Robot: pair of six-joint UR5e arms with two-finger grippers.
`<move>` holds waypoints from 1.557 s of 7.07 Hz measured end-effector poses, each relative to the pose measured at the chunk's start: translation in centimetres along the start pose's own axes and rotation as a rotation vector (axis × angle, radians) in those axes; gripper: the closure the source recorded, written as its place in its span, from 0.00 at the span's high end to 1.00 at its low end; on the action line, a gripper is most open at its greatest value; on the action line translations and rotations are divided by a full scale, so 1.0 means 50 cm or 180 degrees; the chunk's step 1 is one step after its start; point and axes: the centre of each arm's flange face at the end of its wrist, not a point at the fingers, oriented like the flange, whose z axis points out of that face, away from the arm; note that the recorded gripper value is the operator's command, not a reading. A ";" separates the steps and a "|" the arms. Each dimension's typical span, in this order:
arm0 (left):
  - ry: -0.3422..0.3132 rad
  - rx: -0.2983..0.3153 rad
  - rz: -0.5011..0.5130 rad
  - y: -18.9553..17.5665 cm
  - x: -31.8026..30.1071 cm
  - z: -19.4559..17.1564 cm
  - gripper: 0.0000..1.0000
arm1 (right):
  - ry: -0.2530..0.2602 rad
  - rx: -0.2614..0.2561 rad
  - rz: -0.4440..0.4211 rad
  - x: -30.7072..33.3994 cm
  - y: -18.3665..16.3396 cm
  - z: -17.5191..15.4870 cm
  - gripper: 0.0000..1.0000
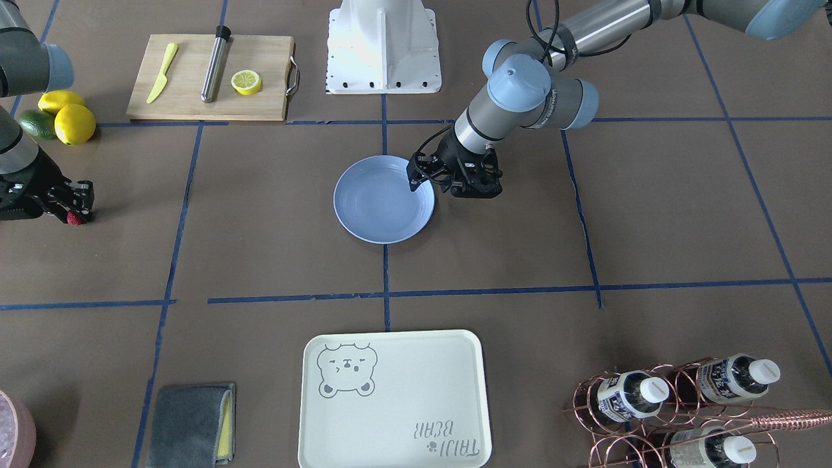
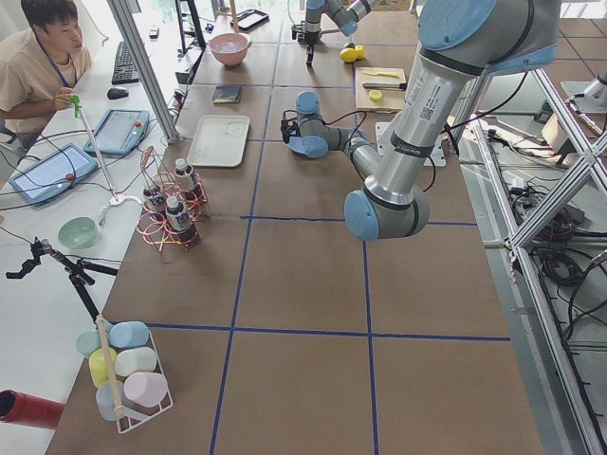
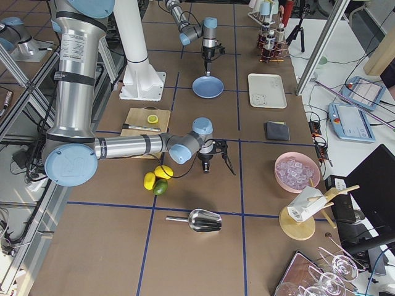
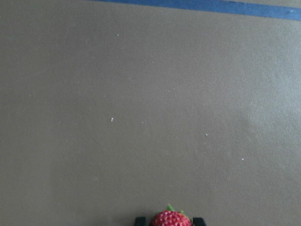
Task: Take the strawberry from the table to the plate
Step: 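Carry the strawberry over the plate with the right gripper while the left withdraws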
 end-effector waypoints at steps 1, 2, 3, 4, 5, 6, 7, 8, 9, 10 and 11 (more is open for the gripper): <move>0.0001 0.0001 0.0001 0.000 0.000 0.000 0.73 | -0.0008 0.0014 -0.0006 -0.002 0.001 -0.006 0.00; 0.0011 0.0006 0.0005 0.001 0.002 -0.003 0.73 | -0.0060 0.0053 -0.0029 -0.017 -0.001 -0.028 0.00; 0.0043 0.0021 0.0016 0.001 0.007 -0.015 0.73 | -0.0148 0.0111 -0.0047 -0.049 -0.003 -0.069 0.00; 0.0119 0.0062 0.0039 -0.001 0.016 -0.047 0.73 | -0.0284 0.0153 0.0055 -0.107 -0.009 -0.122 0.00; 0.0208 0.0117 0.0065 0.002 0.013 -0.094 0.73 | -0.0506 0.0126 0.0313 -0.208 -0.016 -0.164 0.00; 0.0276 0.0183 0.0080 0.003 -0.015 -0.153 0.73 | -0.0790 0.0046 0.0606 -0.356 -0.018 -0.188 0.00; 0.0323 0.0285 0.0075 -0.009 -0.048 -0.216 0.73 | -0.1038 -0.0026 0.0817 -0.508 -0.005 -0.203 0.00; 0.0354 0.0417 0.0062 -0.033 -0.085 -0.284 0.73 | -0.1201 -0.0070 0.0946 -0.642 0.021 -0.215 0.00; 0.0359 0.0530 0.0104 -0.072 -0.132 -0.364 0.73 | -0.1224 -0.0085 0.1045 -0.768 0.040 -0.220 0.00; 0.0359 0.0584 0.0168 -0.106 -0.175 -0.434 0.75 | -0.1143 -0.0062 0.1114 -0.876 0.042 -0.212 0.00; 0.0365 0.0600 0.0203 -0.126 -0.202 -0.479 0.76 | -0.1034 -0.0013 0.1146 -0.960 0.041 -0.191 0.00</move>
